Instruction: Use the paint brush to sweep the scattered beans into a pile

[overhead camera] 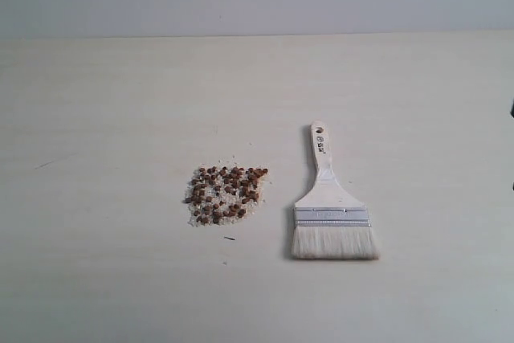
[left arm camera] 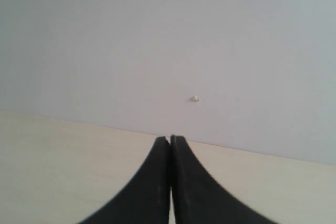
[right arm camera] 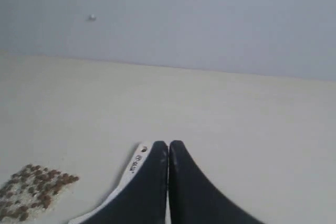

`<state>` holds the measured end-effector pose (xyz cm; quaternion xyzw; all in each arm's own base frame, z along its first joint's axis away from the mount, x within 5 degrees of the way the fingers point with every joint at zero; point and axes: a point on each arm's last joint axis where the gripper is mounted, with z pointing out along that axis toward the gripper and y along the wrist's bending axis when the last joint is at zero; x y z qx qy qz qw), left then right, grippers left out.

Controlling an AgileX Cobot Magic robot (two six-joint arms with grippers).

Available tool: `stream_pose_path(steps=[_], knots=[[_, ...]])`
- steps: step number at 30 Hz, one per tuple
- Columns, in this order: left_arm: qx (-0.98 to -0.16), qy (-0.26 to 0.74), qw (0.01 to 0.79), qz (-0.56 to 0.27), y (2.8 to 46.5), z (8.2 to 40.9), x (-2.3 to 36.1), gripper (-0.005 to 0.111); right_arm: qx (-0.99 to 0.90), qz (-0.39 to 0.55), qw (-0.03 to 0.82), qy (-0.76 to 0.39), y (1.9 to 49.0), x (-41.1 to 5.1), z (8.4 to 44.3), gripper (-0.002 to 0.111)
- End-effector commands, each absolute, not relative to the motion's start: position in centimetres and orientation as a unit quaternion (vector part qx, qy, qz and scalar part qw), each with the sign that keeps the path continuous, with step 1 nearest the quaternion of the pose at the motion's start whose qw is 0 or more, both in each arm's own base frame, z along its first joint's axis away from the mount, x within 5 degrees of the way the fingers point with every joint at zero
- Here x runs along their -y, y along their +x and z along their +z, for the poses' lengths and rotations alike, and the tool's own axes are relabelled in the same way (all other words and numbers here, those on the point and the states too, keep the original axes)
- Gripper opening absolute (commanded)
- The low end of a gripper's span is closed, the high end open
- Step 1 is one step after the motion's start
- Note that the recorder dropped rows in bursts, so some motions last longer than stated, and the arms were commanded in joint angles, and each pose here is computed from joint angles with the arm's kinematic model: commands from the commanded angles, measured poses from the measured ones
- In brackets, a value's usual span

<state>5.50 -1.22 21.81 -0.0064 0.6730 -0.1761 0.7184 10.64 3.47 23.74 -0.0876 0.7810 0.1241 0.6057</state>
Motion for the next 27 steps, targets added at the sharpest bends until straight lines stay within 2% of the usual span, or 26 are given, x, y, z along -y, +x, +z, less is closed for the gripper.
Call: stream_pose_path(steps=[1,13,27], knots=[[-0.674,-0.006,0.717,-0.177,5.5,21.7,1.2,0.0,-0.749,0.099,0.654,-0.049,8.4,-1.8,21.1,0.0],[-0.674,-0.006,0.717,-0.176,5.5,21.7,1.2,0.0,-0.671,0.077,0.737,-0.002,5.9,-0.5,21.6,0.0],[-0.674,-0.006,0.717,-0.176,5.5,21.7,1.2,0.0,-0.66,0.078,0.747,0.002,5.7,-0.4,21.7,0.0]])
